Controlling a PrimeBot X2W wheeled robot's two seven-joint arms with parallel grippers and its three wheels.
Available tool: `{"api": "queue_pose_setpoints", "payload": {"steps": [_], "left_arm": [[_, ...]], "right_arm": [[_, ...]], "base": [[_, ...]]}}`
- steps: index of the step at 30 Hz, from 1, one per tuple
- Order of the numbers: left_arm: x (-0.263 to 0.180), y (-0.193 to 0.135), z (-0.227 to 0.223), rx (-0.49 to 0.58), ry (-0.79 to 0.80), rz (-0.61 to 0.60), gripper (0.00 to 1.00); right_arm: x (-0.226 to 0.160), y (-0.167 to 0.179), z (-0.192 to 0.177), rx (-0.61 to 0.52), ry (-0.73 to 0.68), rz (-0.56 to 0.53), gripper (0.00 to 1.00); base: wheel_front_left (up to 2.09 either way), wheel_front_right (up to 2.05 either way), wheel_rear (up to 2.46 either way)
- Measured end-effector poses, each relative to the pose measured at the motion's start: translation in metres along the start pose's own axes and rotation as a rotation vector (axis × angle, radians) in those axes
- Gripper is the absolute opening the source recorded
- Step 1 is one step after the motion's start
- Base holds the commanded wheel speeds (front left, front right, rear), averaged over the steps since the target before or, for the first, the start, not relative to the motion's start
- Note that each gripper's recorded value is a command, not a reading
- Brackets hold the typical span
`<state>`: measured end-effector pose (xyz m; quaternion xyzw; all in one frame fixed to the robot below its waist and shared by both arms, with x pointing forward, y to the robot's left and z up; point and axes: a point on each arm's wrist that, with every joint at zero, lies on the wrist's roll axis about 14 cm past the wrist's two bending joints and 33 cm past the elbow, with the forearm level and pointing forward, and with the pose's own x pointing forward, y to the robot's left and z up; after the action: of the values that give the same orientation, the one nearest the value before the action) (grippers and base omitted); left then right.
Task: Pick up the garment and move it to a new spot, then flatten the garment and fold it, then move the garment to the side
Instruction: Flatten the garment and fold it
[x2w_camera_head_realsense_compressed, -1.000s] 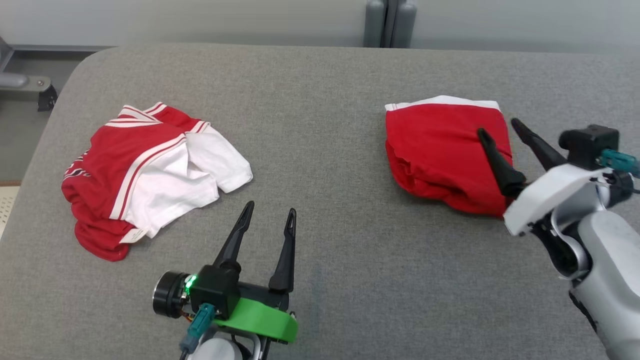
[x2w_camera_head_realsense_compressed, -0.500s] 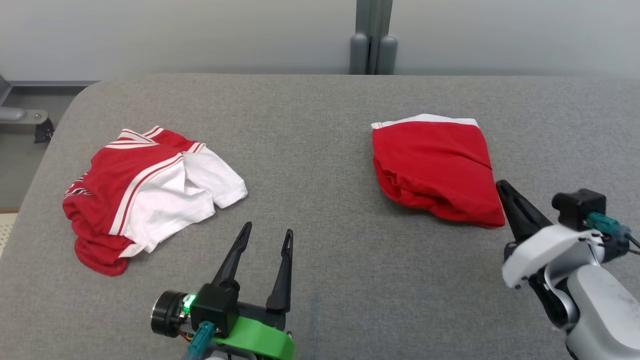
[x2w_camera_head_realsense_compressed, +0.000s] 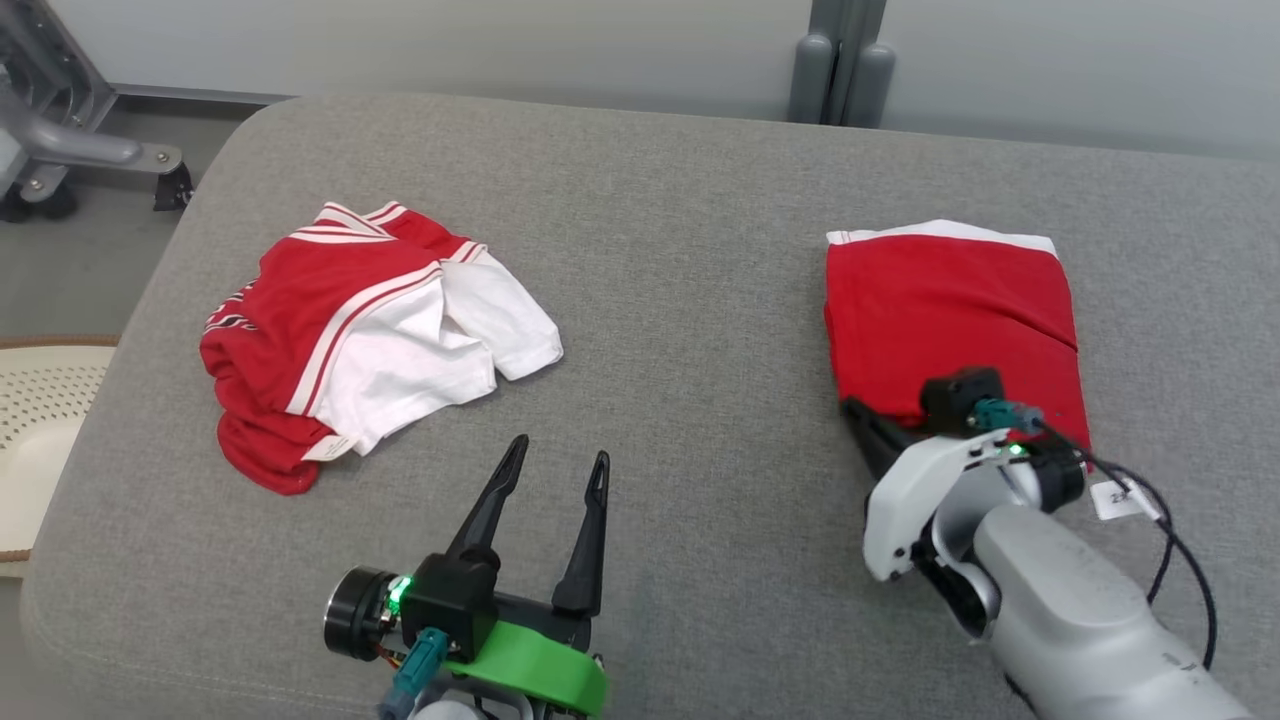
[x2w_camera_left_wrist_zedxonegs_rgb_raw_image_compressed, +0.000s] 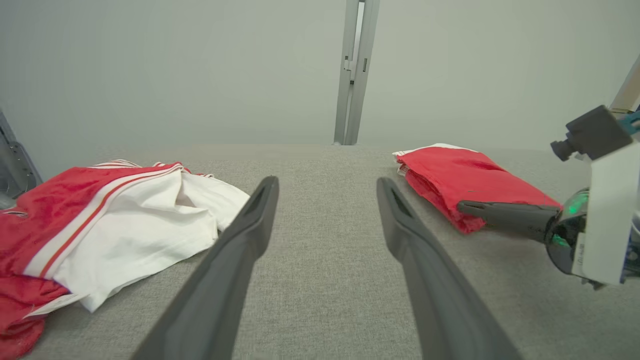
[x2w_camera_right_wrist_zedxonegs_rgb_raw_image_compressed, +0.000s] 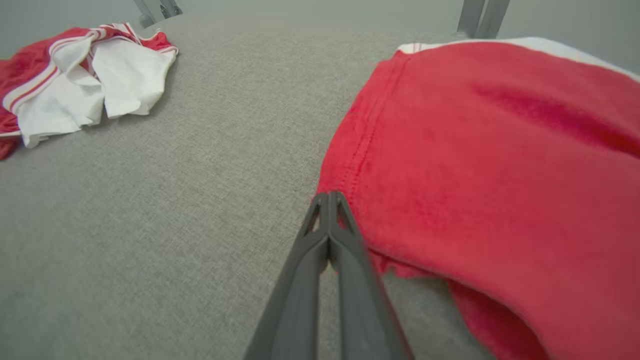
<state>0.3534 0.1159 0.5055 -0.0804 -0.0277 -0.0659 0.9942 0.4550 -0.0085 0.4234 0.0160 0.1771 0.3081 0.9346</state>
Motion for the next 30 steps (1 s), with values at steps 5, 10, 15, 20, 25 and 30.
{"api": "queue_pose_setpoints", "payload": {"steps": [5,10,15,20,25,30], "left_arm": [[-0.005,0.012,0.007,0.009,-0.022,0.052,1.0],[-0.013,0.022,0.002,0.016,-0.009,0.092,1.0],[-0.019,0.026,0.002,0.01,-0.012,0.108,1.0],[-0.024,0.029,0.001,-0.002,-0.009,0.12,1.0],[-0.033,0.03,-0.004,0.008,0.005,0.12,1.0],[-0.036,0.022,0.007,0.024,-0.032,0.08,1.0]], "right_arm": [[-0.005,0.037,-0.01,0.089,-0.031,0.074,0.0],[-0.027,0.018,-0.012,0.107,-0.075,0.02,1.0],[-0.069,-0.034,0.022,0.084,-0.229,-0.133,1.0],[-0.118,-0.051,0.048,0.048,-0.381,-0.238,1.0],[-0.166,-0.048,0.064,0.033,-0.515,-0.328,1.0],[-0.194,-0.042,0.045,0.033,-0.509,-0.377,1.0]], "base": [[0.0,0.0,0.0],[0.0,0.0,0.0],[0.0,0.0,0.0],[0.0,0.0,0.0],[0.0,0.0,0.0],[0.0,0.0,0.0]]}}
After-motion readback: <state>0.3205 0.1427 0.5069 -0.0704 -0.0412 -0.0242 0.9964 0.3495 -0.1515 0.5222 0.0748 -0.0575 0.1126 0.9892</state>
